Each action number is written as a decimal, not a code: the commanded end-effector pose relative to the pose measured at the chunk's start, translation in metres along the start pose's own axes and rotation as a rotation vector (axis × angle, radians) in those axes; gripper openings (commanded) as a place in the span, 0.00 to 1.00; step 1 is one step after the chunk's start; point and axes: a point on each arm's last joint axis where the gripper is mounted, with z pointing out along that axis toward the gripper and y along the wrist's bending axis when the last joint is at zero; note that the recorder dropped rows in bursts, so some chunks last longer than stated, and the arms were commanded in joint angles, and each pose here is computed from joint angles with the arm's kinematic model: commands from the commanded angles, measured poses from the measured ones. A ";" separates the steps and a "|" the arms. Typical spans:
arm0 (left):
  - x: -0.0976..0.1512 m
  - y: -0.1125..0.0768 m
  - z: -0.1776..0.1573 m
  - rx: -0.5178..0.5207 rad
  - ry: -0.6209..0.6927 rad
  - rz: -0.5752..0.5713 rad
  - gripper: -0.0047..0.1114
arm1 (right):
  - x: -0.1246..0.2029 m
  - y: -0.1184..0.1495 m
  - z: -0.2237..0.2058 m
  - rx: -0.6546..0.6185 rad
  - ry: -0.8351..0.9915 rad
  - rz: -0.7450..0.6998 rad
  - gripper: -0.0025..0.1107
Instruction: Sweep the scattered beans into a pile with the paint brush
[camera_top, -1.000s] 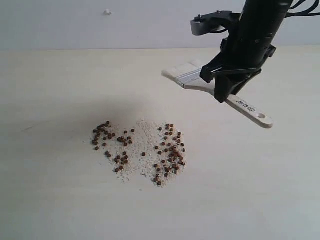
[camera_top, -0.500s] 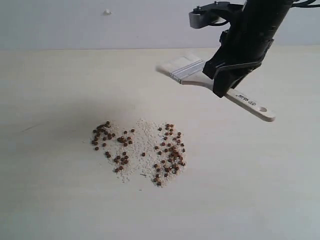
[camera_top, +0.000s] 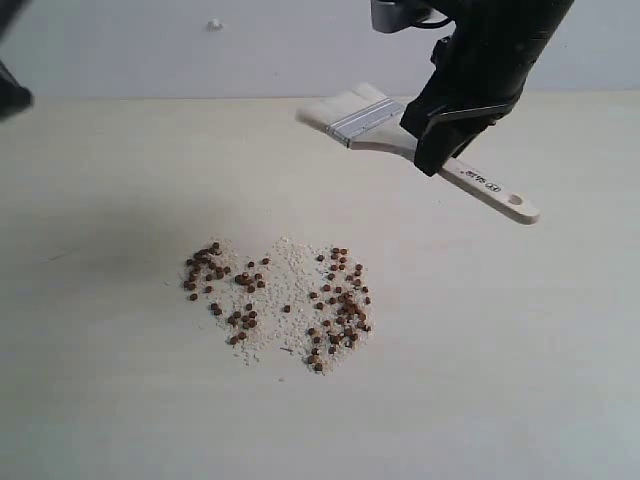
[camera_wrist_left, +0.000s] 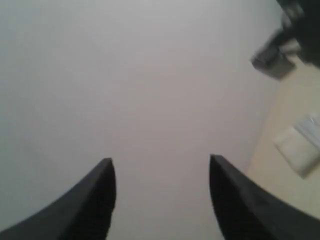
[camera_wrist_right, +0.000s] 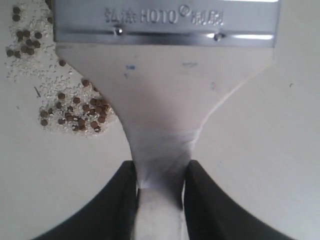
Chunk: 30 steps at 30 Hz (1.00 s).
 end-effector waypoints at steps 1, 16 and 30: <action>0.038 -0.028 0.037 0.237 -0.008 0.232 0.61 | -0.001 0.000 -0.006 -0.001 -0.026 -0.053 0.02; 0.038 -0.120 0.142 0.277 -0.056 0.796 0.63 | -0.011 -0.019 -0.018 -0.111 -0.159 0.063 0.02; 0.060 -0.136 0.195 0.350 -0.058 1.011 0.63 | -0.013 -0.017 -0.019 -0.133 -0.174 0.065 0.02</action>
